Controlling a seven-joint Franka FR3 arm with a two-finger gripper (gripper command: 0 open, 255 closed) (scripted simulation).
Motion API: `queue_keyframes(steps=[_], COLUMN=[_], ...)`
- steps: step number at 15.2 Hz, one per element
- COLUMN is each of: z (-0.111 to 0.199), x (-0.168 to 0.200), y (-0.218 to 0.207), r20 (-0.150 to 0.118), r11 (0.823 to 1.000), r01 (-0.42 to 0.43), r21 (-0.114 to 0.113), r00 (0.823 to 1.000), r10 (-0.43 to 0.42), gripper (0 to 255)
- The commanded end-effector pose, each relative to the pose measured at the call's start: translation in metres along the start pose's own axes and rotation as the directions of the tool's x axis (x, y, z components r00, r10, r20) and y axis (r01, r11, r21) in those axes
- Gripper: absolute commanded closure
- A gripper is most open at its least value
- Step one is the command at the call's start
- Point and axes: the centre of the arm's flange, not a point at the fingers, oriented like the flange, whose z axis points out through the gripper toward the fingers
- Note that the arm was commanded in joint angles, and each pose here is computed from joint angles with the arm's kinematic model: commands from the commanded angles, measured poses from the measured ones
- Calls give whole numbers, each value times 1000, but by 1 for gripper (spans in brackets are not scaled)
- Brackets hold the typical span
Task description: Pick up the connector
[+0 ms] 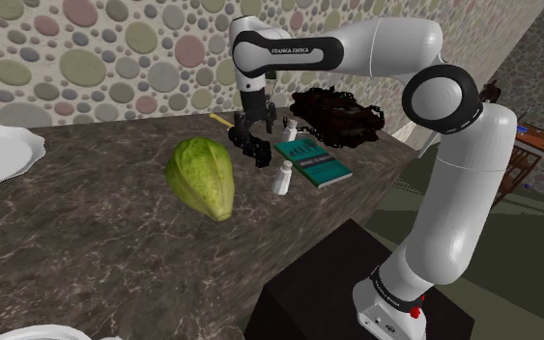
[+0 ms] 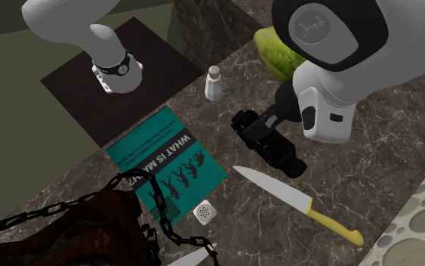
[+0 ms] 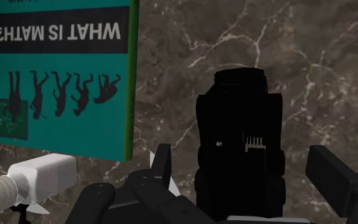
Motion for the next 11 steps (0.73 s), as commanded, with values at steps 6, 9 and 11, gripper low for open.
queue_keyframes(steps=[6, 9, 11], z=[18, 18, 18], x=[6, 6, 5], y=[-3, -3, -3], r20=[0, 0, 0], r11=[1000, 1000, 1000], r01=[0, 0, 0], r21=[0, 0, 0], r00=[1000, 1000, 1000], r10=[0, 0, 0], gripper=[255, 255, 255])
